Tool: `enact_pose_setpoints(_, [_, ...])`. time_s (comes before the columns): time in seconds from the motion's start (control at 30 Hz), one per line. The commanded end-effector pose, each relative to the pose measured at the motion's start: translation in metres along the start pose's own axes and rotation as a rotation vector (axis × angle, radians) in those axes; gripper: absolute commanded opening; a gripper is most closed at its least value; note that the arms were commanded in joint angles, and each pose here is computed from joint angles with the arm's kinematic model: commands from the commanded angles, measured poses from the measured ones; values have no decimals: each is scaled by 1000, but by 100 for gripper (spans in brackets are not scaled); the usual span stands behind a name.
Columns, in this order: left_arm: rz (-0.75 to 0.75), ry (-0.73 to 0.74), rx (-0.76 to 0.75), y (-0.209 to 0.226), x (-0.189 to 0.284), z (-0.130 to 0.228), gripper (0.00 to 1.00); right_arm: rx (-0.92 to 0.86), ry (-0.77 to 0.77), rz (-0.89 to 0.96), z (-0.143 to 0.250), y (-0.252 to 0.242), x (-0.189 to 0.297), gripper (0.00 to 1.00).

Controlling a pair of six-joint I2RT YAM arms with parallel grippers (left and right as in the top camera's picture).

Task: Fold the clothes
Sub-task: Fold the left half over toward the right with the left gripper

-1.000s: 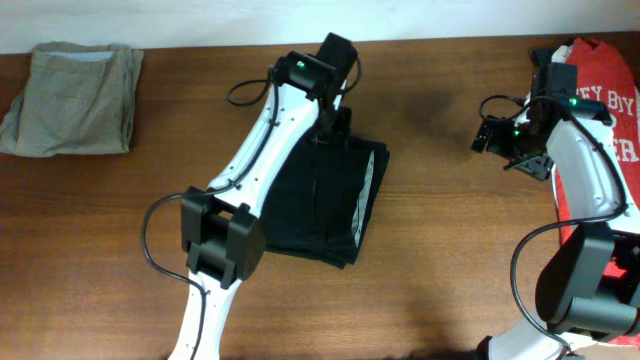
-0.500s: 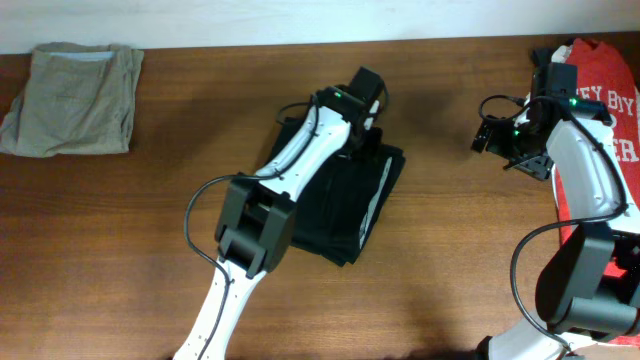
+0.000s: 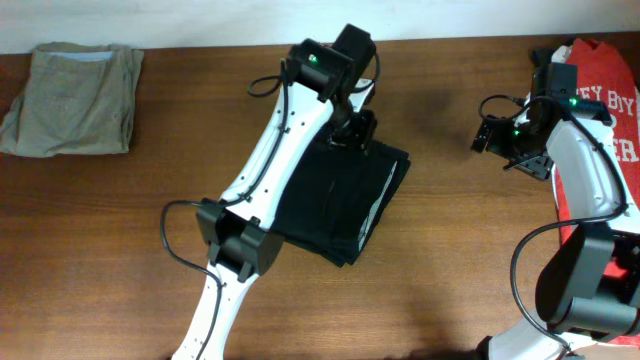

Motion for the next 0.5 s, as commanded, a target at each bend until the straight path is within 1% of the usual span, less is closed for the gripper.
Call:
enact_pose_setpoints(0.0, [163,126,-106,-19,-27,18,56,-4,-34,3,-5,0,10,99])
enact_pose_setpoints(0.03, [203,167,-130,-26,-36,25,55,-3,-34,3,-5,0,10,99])
enact_pose_setpoints(0.13, [184,309,-124,-26,-65,50,53,-4,-35,3,-5,0,10,99])
enact_pose_setpoints(0.23, [181,475,-103,-20,-95,84,39,-4,-35,3,-5,0,10,99])
enact_pose_setpoints(0.27, [182,512,-98,-19,-102,92,38,-4,-35,3,-5,0,10,99])
enact_pose_setpoints(0.3, [181,535,-95,-18,-109,98,38,-4,-35,3,-5,0,10,99])
enact_pose_setpoints(0.37, [205,580,-100,-25,-137,115,38,-4,-34,3,-5,0,10,99])
enact_pose_setpoints(0.4, [243,587,-100,-33,-150,123,38,-4,-34,3,-5,0,10,99])
enact_pose_setpoints(0.47, [269,587,-114,-41,-165,130,38,-4,-34,3,-5,0,10,99])
Point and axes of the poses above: each gripper's point midway between its finger pads, its own x axis back along the fingers, its own y axis along the line the jaws close on, z = x × y, the point moved 4 cm from there along x, back along the fingers, and after that the axes turned 8 degrees about -x, right-handed, at the moved point
